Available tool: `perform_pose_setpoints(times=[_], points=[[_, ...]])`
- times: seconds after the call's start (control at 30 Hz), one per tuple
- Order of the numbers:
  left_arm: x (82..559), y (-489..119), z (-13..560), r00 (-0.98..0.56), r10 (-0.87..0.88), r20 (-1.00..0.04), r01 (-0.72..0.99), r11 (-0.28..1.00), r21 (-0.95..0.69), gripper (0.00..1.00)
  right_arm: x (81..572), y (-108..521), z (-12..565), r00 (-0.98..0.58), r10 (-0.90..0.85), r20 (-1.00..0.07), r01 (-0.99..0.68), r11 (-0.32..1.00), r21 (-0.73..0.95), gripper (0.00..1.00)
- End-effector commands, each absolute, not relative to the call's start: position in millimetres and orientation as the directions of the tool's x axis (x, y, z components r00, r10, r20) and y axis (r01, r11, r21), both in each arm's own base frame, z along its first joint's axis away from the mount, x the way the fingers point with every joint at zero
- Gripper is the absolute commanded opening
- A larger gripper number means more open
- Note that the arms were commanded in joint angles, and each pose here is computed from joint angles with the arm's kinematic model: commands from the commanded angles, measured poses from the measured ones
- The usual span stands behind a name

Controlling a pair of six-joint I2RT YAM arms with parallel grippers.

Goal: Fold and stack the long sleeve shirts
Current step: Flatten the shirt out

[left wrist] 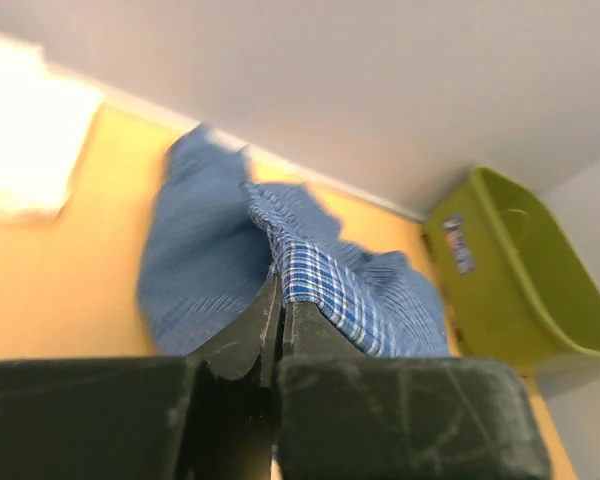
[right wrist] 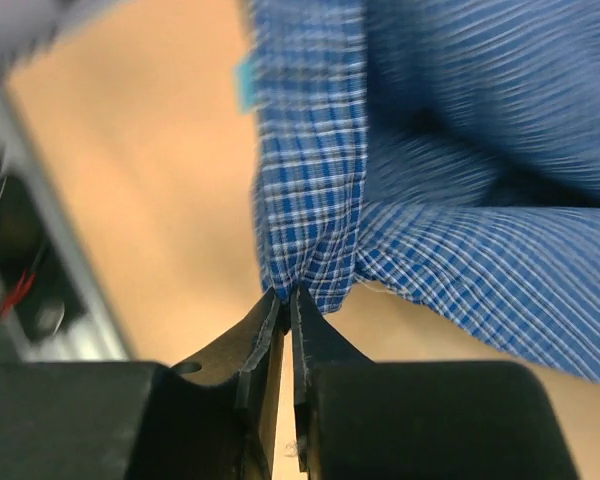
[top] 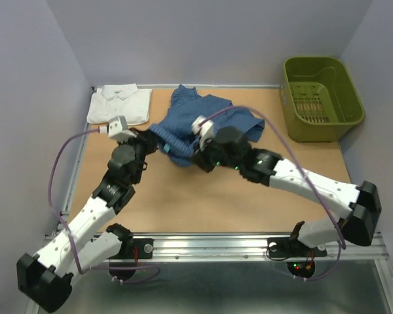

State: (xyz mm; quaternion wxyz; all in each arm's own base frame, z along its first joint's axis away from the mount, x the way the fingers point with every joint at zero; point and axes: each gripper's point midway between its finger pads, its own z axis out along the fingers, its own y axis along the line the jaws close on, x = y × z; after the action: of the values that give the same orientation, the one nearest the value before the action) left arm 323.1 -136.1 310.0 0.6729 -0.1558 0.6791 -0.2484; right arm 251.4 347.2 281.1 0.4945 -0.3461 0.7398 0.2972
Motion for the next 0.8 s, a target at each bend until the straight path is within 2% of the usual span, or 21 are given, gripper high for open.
perform_pose_setpoints(times=[0.0,0.03,0.07,0.1,0.13,0.17,0.2,0.3,0.37,0.43,0.53,0.57,0.63,0.67,0.77], points=[[282.2,-75.5,255.8,0.031,-0.752,-0.658,-0.127,0.65,-0.749,0.14,162.4,396.6,176.5,-0.379,-0.473,-0.795,-0.898,0.395,0.193,0.14],[272.9,-63.8,248.7,0.06,-0.779,-0.625,-0.162,0.61,-0.776,0.21,147.8,403.4,164.1,-0.377,-0.508,-0.774,-0.908,0.368,0.201,0.17],[264.2,-55.6,246.7,0.084,-0.801,-0.593,-0.171,0.575,-0.8,0.26,126.0,413.2,155.0,-0.363,-0.544,-0.757,-0.923,0.322,0.211,0.24],[246.9,-39.7,242.1,0.123,-0.825,-0.551,-0.19,0.526,-0.829,0.35,117.2,417.6,142.3,-0.365,-0.575,-0.733,-0.926,0.307,0.22,0.3],[239.3,-32.4,243.9,0.146,-0.833,-0.534,-0.188,0.506,-0.842,0.4,111.6,420.4,140.3,-0.362,-0.584,-0.726,-0.928,0.295,0.226,0.38],[232.4,-25.5,247.0,0.169,-0.839,-0.518,-0.184,0.49,-0.852,0.44,108.9,424.8,143.5,-0.365,-0.581,-0.728,-0.928,0.291,0.233,0.52],[220.5,-15.5,256.9,0.201,-0.846,-0.495,-0.16,0.47,-0.868,0.48,110.6,424.7,146.1,-0.368,-0.576,-0.73,-0.926,0.301,0.23,0.58],[205.7,-1.6,273.8,0.235,-0.829,-0.507,-0.149,0.485,-0.862,0.61,139.1,417.6,160.3,-0.352,-0.539,-0.765,-0.901,0.416,0.121,0.75],[203.0,-1.4,276.9,0.212,-0.806,-0.553,-0.164,0.528,-0.833,0.7,175.9,396.6,167.7,-0.344,-0.52,-0.782,-0.824,0.567,-0.015,0.87],[204.9,-8.5,281.7,0.156,-0.779,-0.607,-0.173,0.583,-0.793,0.76,204.4,372.7,169.4,-0.366,-0.51,-0.778,-0.736,0.67,-0.094,0.9],[217.3,-29.6,278.6,0.039,-0.72,-0.693,-0.171,0.679,-0.714,0.77,249.8,325.0,167.9,-0.486,-0.409,-0.773,-0.555,0.827,-0.089,0.91],[222.0,-36.3,284.7,0.017,-0.689,-0.725,-0.144,0.716,-0.684,0.79,275.2,294.4,169.0,-0.541,-0.325,-0.775,-0.433,0.898,-0.074,0.91],[236.1,-60.8,273.8,-0.095,-0.639,-0.763,-0.113,0.769,-0.63,0.81,296.3,258.2,163.5,-0.593,-0.24,-0.768,-0.307,0.95,-0.06,0.91],[241.5,-69.2,272.2,-0.126,-0.616,-0.777,-0.095,0.788,-0.609,0.81,317.3,226.5,162.4,-0.622,-0.15,-0.769,-0.187,0.982,-0.041,0.91],[260.2,-105.7,260.8,-0.254,-0.525,-0.812,0.003,0.839,-0.543,0.84,345.1,163.9,159.3,-0.648,0.026,-0.761,0.024,1.0,0.013,0.91]])
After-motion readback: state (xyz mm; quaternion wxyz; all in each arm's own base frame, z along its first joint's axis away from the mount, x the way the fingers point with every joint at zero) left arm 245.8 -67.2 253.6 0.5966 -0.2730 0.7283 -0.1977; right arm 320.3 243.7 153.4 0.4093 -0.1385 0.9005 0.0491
